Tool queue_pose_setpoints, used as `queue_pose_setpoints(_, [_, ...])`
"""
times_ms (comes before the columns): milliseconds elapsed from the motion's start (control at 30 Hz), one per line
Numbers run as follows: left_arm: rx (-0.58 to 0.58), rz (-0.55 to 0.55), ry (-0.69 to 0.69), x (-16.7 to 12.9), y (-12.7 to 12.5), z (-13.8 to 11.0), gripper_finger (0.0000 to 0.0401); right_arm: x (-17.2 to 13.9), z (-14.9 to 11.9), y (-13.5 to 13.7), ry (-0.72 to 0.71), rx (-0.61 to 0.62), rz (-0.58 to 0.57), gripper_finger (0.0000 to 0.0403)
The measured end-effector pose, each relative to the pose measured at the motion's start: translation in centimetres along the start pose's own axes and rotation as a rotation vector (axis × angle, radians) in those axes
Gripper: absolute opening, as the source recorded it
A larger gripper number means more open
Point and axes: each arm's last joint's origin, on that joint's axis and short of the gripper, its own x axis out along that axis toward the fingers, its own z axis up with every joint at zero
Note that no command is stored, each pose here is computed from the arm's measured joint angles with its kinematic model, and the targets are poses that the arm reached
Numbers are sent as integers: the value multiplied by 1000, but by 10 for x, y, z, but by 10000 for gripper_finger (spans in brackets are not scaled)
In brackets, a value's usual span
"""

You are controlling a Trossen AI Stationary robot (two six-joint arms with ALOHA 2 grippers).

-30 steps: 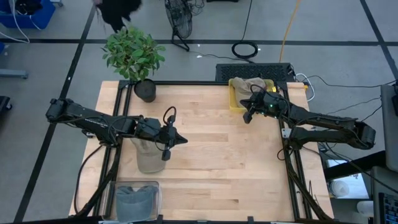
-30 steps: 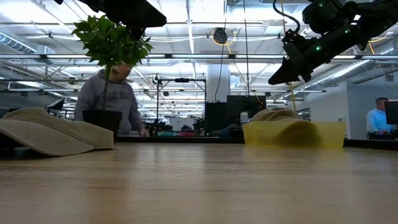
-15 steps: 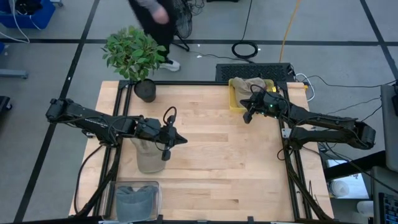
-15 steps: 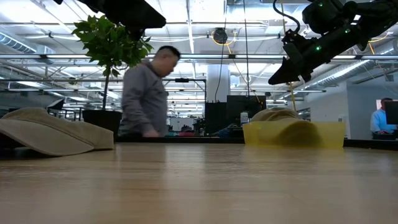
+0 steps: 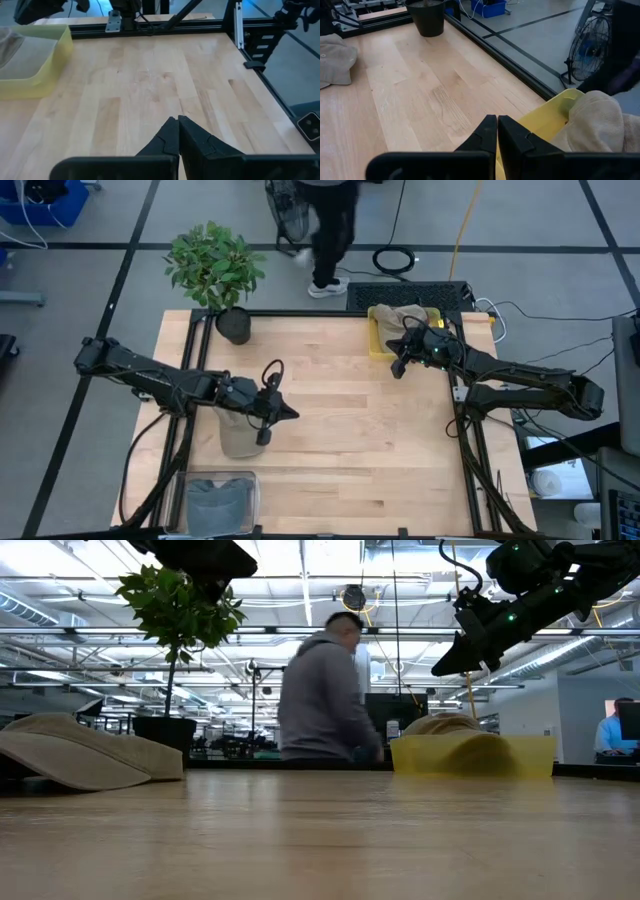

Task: Pick & Place hat
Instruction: Put the brown cap into the yellow bin

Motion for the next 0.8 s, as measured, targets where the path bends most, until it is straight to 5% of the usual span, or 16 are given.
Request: queue_pose_setpoints(800, [19,-16,20,-1,-8,-2,10,0,0,0,0,0,0,4])
